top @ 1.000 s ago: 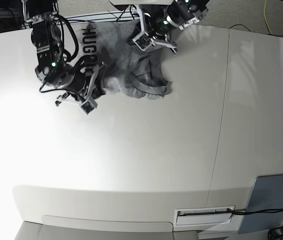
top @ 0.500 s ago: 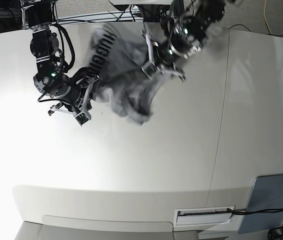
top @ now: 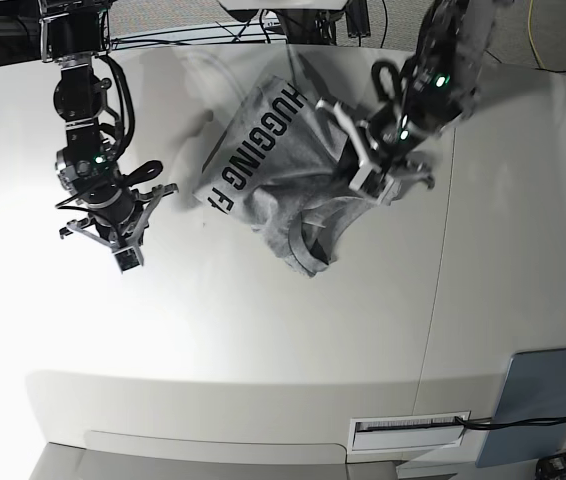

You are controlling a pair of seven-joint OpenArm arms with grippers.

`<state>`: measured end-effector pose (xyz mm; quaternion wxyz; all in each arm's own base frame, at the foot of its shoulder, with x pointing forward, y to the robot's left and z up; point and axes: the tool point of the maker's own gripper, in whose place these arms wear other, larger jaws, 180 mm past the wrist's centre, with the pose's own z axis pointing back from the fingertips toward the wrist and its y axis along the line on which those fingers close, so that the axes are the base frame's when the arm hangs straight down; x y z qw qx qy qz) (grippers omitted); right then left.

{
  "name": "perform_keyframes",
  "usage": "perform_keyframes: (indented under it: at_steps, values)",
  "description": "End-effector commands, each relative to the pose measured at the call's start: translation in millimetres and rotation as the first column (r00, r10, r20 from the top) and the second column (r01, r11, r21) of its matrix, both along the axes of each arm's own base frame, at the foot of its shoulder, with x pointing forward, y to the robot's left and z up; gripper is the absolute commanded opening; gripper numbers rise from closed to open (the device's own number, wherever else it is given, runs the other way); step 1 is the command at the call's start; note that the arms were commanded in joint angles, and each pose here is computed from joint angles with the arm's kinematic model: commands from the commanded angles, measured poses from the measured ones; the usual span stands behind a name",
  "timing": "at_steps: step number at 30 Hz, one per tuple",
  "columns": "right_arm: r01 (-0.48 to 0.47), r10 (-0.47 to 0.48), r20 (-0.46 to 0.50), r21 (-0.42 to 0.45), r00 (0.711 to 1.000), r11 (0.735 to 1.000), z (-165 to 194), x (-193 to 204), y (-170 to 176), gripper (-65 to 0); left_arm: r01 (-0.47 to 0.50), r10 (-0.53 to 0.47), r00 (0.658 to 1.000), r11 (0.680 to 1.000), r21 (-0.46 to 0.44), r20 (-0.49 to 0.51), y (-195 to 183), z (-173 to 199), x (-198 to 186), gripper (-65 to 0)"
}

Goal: Fold the T-shirt properly
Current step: 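Grasp the printed side with right gripper and lift shirt with both, then flip and lay the shirt down flat with both grippers, printed side up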

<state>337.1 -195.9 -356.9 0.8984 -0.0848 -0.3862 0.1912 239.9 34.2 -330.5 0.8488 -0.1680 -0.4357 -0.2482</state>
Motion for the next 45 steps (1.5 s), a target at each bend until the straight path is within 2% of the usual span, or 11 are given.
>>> perform_keyframes:
  at_steps: [1,6,9,15,18,22,28,32,36,40,45]
  values:
    - [-0.017,0.017,0.055,0.013,0.998,1.0,15,10,3,-65.0,-0.014,0.014,0.999,1.0,-0.02,0.034,3,12,0,-65.0]
    - [-0.125,0.124,0.016,0.075,0.992,0.989,5,4,33,-65.0,-0.145,0.146,0.987,0.989,0.014,-0.062,36,-14,-23,-65.0]
    - [-0.173,0.174,-0.004,0.103,0.985,0.98,-2,-2,57,-65.0,-0.219,0.222,0.972,0.975,0.045,-0.077,57,-35,-27,-65.0]
    - [-0.284,0.297,-0.113,0.116,0.948,0.952,-25,-28,100,-65.0,-0.272,0.281,0.95,0.959,0.081,-0.137,77,-82,-23,-65.0]
    - [-0.311,0.328,-0.161,0.122,0.931,0.943,-36,-46,110,-65.0,-0.287,0.299,0.943,0.953,0.098,-0.147,85,-95,-8,-65.0]
    - [-0.332,0.35,-0.165,0.125,0.922,0.935,-35,-74,116,-65.0,-0.286,0.297,0.944,0.954,0.095,-0.145,87,-103,17,-65.0]
    - [-0.352,0.378,-0.174,0.161,0.909,0.922,-29,-117,129,-65.0,-0.223,0.224,0.967,0.975,0.02,-0.12,61,-93,47,-65.0]
    - [-0.338,0.365,-0.186,0.163,0.912,0.927,-27,-137,129,-65.0,-0.219,0.218,0.973,0.976,-0.007,-0.076,55,-78,67,-65.0]
    - [-0.348,0.361,-0.142,0.105,0.922,0.931,-6,-137,125,-65.0,-0.216,0.216,0.976,0.976,-0.005,-0.042,58,-64,81,-65.0]
    - [-0.3,0.3,-0.043,0.022,0.953,0.954,22,-112,104,-65.0,-0.193,0.193,0.981,0.981,-0.002,-0.022,63,-44,81,-65.0]
    - [-0.249,0.245,0.084,0.041,0.966,0.968,50,-73,88,-65.0,-0.173,0.172,0.985,0.984,0.044,0.021,68,-17,63,-65.0]
